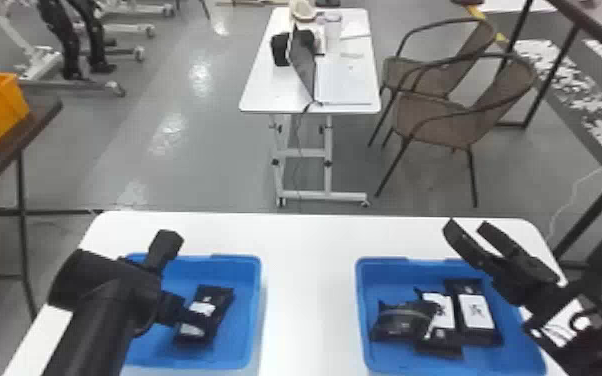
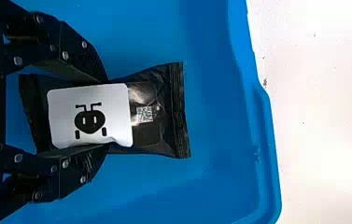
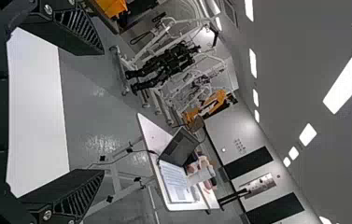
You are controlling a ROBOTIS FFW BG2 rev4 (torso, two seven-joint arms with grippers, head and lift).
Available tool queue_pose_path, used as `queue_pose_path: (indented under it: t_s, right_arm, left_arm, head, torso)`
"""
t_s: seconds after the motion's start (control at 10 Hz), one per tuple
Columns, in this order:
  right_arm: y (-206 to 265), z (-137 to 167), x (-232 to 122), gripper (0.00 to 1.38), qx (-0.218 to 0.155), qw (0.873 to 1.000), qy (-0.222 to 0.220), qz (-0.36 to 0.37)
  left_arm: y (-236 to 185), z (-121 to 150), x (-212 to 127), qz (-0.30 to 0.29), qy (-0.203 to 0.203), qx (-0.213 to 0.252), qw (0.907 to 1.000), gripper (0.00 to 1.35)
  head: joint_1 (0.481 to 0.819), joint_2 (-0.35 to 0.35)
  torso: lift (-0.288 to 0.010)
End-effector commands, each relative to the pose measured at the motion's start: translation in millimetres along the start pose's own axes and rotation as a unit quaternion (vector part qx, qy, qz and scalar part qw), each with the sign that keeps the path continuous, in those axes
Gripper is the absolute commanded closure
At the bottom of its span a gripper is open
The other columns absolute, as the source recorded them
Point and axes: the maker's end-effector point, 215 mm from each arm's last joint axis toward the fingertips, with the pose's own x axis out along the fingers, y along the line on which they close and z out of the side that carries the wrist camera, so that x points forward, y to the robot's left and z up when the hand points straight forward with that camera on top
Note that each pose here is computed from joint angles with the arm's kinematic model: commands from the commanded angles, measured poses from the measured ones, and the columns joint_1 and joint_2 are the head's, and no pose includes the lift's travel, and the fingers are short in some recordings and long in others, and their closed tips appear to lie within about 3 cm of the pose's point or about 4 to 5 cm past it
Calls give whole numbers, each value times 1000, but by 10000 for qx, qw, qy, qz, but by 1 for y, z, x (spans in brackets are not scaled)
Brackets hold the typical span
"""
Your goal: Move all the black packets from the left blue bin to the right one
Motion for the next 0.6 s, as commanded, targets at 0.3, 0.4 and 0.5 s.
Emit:
queue_pose_path:
  t_s: [0.3, 0.4, 0.5]
  right_arm:
    - [5, -3, 3, 110, 75, 10000, -7, 59]
    - [5, -2, 3, 111, 86, 9999, -17, 63]
    - [6, -3, 4, 111, 92, 9999, -9, 67]
  left_arm:
    - [-12, 15, -38, -111, -268, 177, 9994, 803]
    - [-20, 19, -48, -182, -390, 204, 9989, 818]
    - [-28, 24, -58, -222, -518, 267, 9981, 822]
  head:
    - [695, 39]
    - [695, 39]
    - [695, 36]
  torso:
    - [0]
    - [0]
    - [0]
